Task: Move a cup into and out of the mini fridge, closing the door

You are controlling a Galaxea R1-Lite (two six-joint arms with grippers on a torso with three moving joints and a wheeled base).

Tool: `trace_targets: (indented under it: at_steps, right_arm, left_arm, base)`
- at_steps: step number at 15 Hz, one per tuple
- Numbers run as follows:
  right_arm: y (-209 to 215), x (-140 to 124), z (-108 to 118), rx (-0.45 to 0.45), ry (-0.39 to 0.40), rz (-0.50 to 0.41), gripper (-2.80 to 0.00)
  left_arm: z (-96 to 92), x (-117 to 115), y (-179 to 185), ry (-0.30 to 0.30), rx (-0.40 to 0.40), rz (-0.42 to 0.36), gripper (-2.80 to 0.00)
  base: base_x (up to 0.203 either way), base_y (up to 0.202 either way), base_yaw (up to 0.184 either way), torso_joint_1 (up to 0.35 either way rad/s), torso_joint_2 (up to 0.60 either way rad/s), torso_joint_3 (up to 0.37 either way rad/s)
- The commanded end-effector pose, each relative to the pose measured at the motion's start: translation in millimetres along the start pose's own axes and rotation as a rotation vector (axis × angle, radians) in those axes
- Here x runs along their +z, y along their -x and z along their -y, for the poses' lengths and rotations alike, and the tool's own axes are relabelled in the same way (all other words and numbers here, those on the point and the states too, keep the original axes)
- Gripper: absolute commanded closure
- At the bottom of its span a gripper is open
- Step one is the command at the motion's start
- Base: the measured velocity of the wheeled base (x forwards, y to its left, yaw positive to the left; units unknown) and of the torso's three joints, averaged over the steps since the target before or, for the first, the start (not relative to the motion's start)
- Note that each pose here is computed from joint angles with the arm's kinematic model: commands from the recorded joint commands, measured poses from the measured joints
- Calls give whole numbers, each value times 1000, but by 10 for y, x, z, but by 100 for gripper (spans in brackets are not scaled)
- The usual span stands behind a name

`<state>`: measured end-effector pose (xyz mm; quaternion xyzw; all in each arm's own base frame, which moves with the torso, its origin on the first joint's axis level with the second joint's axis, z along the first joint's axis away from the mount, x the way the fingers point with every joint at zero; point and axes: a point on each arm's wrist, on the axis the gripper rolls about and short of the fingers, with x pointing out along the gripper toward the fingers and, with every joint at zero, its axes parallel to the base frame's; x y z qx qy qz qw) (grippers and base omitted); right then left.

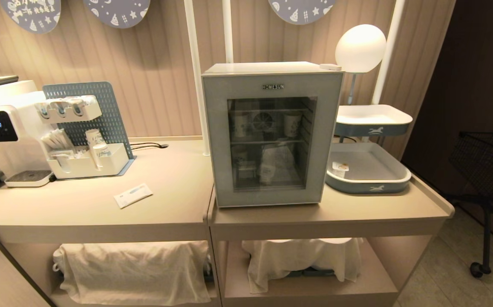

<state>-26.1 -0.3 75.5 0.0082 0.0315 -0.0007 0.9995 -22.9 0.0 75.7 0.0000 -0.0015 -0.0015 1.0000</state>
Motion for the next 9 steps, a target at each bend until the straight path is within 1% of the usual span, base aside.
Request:
trace_targets:
  at_steps: [1, 9]
  right_arm:
    - [-2, -1, 0, 1, 0, -4, 0]
    - [-2, 0, 0, 1, 1, -3, 0]
  left_arm:
    - [0, 0, 0, 0, 0, 0, 0]
    - [0, -1, 0, 0, 0, 0, 0]
  base:
    - [0, 0, 0, 0, 0, 0]
    - [0, 0, 0, 0, 0, 0]
